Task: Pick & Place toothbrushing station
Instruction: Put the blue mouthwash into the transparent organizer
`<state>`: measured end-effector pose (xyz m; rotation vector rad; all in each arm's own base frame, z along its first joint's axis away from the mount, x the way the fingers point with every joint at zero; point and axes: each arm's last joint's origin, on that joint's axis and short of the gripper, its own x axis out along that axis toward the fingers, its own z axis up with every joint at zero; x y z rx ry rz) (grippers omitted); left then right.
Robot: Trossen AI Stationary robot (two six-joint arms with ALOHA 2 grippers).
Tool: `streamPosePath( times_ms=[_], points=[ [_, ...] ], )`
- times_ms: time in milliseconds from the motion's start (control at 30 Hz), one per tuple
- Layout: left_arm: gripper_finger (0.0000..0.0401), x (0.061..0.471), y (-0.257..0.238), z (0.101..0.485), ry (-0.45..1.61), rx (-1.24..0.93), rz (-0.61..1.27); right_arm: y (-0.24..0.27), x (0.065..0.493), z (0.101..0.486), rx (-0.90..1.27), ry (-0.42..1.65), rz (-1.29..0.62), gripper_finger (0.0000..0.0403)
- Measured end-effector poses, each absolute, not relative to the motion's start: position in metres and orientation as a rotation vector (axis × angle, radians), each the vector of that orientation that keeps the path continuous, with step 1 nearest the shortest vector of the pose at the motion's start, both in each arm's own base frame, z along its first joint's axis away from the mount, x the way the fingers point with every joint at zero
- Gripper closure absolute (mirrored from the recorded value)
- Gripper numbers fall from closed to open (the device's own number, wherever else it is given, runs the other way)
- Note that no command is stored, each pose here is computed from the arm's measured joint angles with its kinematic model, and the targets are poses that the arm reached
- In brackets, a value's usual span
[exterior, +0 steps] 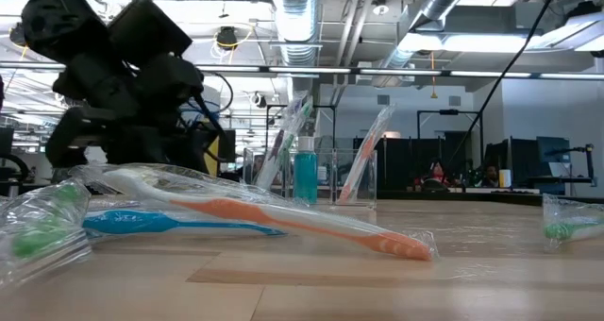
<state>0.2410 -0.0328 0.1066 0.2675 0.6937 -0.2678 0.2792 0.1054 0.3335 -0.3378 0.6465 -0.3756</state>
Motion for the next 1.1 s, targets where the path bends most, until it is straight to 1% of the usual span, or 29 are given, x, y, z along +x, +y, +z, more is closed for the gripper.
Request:
streamPosePath(
  times_ms=[200,1100],
  points=[
    [0.0234,0.2409,-0.043,0.108,0.675,0.284,-0.302,0.1054,0.2792,0.3335,-0.338,0.646,-0.375,0.0295],
    [0.0234,0.2434,-0.0406,0.1106,0.64,0.28,-0.315,0.1057,0.2798,0.3341,-0.335,0.639,-0.375,0.0295]
  ],
)
